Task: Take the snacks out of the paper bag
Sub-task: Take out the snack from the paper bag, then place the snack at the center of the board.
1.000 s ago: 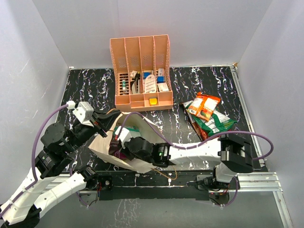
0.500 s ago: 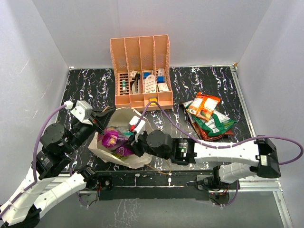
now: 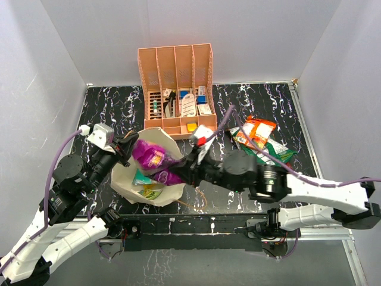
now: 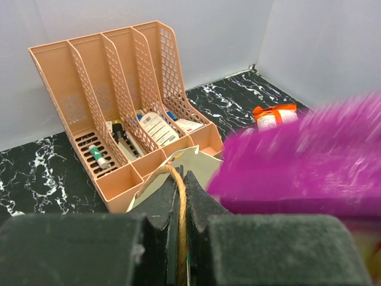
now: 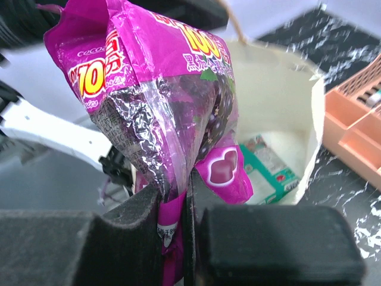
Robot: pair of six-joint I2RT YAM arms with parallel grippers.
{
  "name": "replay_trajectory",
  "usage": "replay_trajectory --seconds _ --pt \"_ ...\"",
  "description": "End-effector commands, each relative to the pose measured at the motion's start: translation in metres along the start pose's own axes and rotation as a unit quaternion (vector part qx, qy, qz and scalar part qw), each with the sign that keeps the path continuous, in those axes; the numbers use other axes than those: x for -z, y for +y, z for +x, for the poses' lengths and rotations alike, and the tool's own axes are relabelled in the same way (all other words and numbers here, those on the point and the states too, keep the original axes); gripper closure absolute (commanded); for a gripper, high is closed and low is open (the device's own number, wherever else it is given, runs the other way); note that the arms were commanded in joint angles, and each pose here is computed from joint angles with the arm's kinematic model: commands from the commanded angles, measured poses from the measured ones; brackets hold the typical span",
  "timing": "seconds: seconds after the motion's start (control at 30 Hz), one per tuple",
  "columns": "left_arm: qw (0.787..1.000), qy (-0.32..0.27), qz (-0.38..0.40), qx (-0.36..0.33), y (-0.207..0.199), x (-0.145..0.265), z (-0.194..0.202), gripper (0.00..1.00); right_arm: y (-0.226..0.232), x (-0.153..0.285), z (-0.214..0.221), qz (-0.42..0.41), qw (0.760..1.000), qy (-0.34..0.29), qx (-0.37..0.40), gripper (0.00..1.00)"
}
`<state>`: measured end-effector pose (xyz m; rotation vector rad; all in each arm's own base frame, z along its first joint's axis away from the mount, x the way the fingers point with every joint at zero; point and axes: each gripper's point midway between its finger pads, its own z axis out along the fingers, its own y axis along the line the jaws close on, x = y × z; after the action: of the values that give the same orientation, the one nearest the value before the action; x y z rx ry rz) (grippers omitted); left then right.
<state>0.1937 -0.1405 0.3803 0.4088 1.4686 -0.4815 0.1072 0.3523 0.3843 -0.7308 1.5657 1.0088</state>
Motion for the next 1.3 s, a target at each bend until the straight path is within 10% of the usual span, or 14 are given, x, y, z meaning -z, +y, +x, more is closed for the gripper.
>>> replay_trajectory --seconds 0.0,0.2,0.4,0.9,1.27 --pt "1.000 -0.013 -0.020 0.001 0.008 0.006 -0.011 1.00 -0.018 0.050 -0.117 0.052 0.985 -0.160 -0.046 0.93" --pt "1.000 -0.011 -0.024 -0.005 0.011 0.010 -0.010 1.00 -0.104 0.083 -0.106 0.295 0.944 -0.146 0.000 0.93" --pt "0.999 -0.013 -0.028 -0.011 0.013 0.014 -0.009 1.00 -0.183 0.123 -0.061 0.550 0.826 -0.088 0.084 0.93" --pt "1.000 -0.010 -0.003 0.006 0.003 0.013 -0.006 1.00 -0.367 0.195 0.054 0.769 0.636 0.072 0.008 0.93" --pt "1.000 -0.011 0.003 0.008 0.001 0.014 -0.006 1.00 -0.394 0.220 0.122 0.791 0.597 0.127 -0.040 0.93"
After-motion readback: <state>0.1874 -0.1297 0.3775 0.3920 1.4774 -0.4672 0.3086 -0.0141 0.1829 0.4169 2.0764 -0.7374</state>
